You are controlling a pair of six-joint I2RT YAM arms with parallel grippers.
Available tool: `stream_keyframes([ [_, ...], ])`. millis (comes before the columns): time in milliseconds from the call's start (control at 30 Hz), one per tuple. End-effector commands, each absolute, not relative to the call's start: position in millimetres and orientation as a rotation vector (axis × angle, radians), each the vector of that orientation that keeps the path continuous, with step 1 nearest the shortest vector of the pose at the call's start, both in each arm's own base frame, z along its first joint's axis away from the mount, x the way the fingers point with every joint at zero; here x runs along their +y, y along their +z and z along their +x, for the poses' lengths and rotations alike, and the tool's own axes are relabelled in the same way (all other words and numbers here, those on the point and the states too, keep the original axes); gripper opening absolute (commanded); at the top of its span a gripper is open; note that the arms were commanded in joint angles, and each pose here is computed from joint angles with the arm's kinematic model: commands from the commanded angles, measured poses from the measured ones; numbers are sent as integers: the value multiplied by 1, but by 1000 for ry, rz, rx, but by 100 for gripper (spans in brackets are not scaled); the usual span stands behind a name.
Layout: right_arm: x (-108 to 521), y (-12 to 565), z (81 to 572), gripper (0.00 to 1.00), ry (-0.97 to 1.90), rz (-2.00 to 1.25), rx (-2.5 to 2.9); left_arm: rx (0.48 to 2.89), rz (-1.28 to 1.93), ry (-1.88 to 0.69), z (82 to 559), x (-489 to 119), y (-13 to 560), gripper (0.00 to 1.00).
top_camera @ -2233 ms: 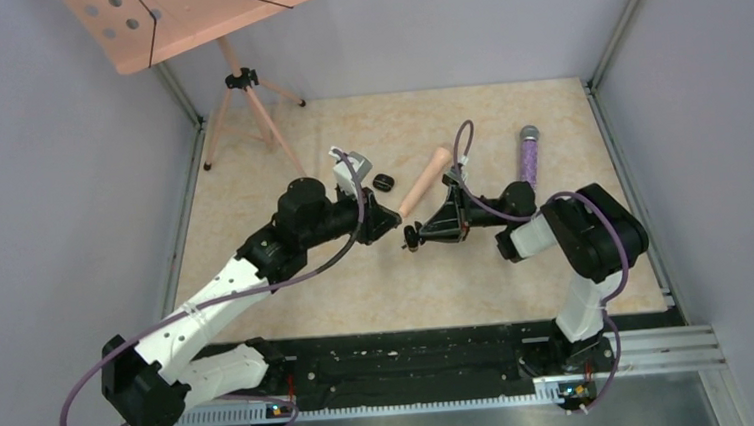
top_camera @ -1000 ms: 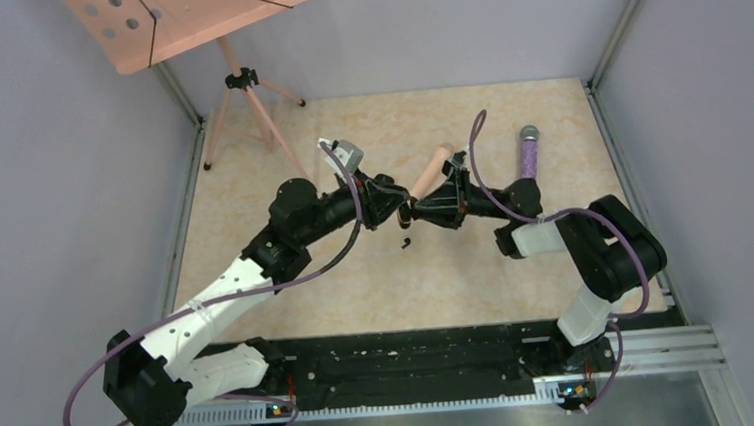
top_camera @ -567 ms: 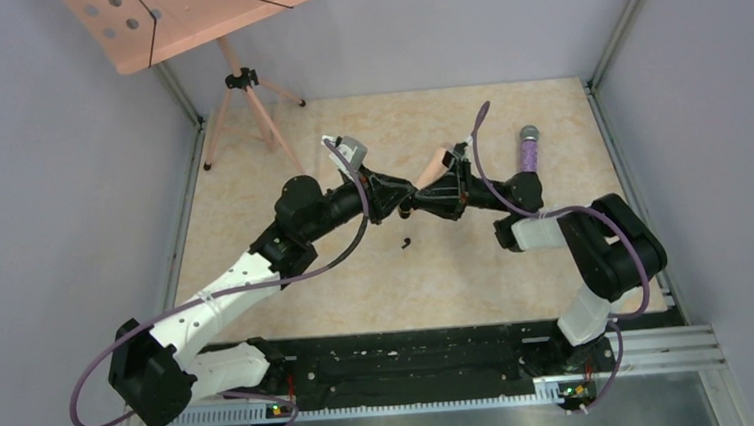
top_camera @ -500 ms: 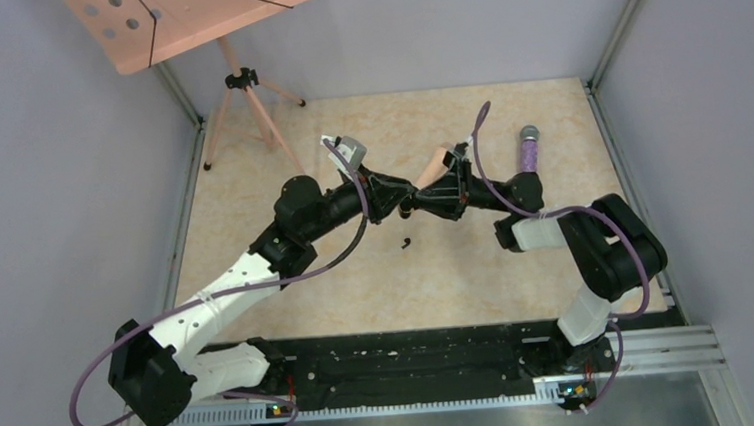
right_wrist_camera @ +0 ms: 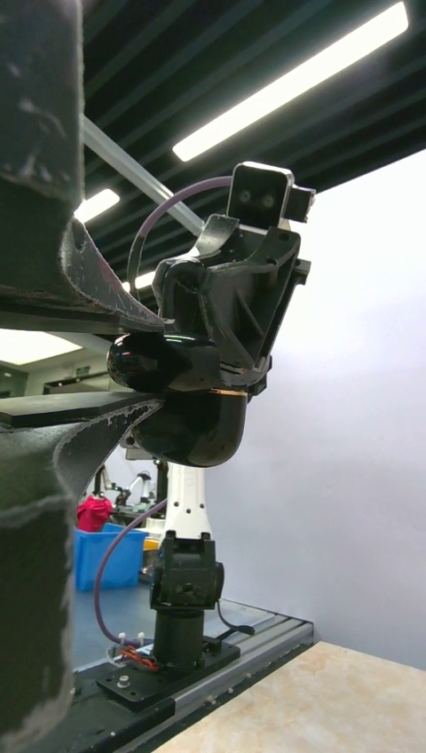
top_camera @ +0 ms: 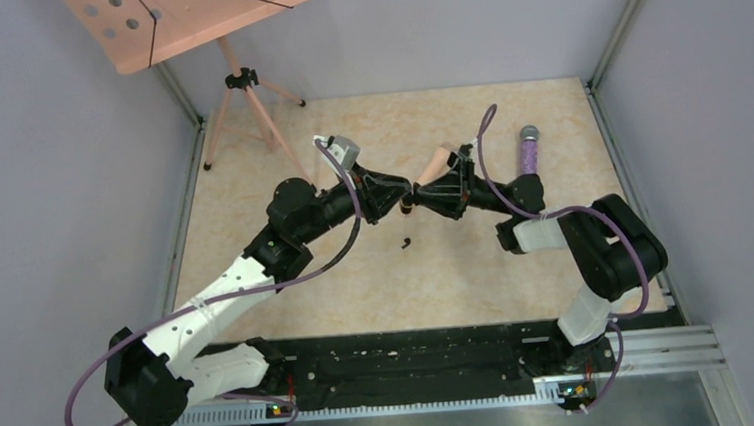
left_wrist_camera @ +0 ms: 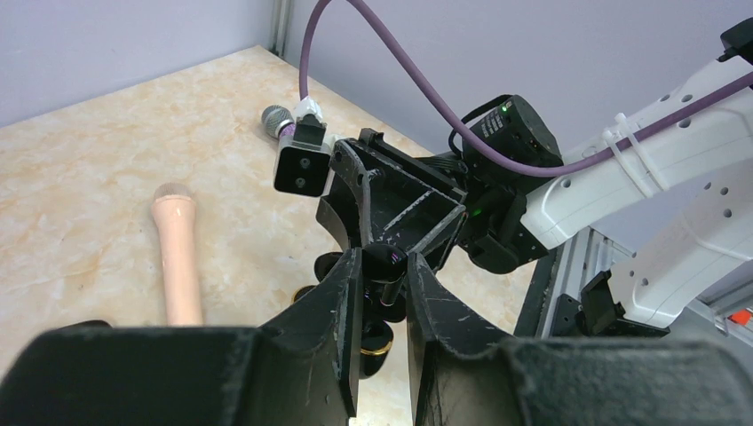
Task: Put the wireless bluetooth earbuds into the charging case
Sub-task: Pick up the right earbud from the right side groove of the charging case.
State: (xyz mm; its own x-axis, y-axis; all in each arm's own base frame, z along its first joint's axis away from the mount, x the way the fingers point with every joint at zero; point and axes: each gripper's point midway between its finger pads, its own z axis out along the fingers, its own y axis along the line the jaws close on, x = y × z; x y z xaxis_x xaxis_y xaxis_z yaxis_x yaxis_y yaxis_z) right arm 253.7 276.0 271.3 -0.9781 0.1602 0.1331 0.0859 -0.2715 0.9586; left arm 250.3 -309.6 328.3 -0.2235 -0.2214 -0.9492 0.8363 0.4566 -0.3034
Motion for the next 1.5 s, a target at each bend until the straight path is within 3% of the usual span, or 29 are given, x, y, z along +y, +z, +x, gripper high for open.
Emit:
stream_keyframes([
  [0,263,311,242,0,2466,136,1623,1386,559,-1116,243,-307,354,12],
  [1467,258,335,239,0,2501,141,1549,1467,585,-1091,257,-318,321,10],
])
